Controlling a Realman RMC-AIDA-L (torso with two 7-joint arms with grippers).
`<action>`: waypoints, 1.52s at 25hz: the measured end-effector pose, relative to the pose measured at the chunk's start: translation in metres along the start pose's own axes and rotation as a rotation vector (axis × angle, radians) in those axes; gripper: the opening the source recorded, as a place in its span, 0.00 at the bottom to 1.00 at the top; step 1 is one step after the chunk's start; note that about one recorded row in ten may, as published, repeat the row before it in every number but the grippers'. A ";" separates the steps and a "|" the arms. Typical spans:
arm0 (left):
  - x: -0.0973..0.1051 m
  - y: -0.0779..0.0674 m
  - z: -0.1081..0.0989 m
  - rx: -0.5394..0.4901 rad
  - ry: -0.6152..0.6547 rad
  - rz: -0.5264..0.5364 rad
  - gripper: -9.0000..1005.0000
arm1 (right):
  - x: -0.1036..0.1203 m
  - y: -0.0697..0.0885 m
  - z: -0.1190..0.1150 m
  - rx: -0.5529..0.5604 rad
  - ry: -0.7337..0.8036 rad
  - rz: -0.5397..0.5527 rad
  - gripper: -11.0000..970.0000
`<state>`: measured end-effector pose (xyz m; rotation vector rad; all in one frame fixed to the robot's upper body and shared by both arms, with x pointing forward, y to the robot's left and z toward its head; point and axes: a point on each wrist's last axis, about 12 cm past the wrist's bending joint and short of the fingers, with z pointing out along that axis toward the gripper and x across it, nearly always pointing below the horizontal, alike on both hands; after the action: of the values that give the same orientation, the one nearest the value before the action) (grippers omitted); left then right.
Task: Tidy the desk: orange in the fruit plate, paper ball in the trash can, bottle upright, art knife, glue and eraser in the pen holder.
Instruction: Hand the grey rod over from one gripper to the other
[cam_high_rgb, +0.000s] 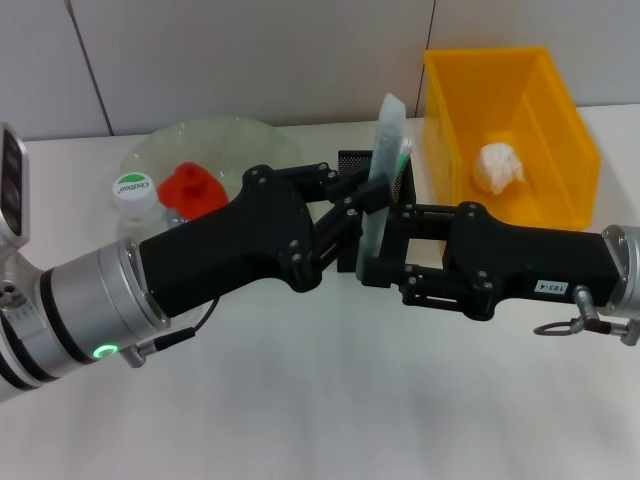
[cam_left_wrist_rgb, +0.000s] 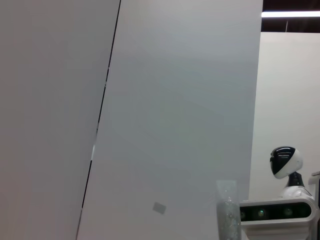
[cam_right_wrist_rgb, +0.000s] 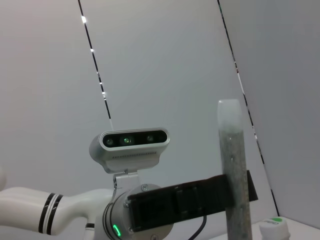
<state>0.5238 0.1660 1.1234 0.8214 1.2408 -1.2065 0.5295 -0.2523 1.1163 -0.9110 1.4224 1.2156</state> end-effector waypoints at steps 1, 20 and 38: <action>0.000 0.000 0.000 0.000 0.000 0.000 0.15 | 0.000 0.000 0.000 0.000 0.000 0.000 0.58; 0.000 0.001 -0.001 -0.003 0.004 0.001 0.15 | 0.000 0.000 0.000 0.003 0.001 0.003 0.55; 0.000 0.001 -0.001 -0.005 0.005 0.001 0.15 | 0.000 -0.002 0.002 0.011 0.003 0.004 0.31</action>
<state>0.5244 0.1669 1.1227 0.8217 1.2474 -1.2006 0.5317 -0.2509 1.1156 -0.9031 1.4321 1.2093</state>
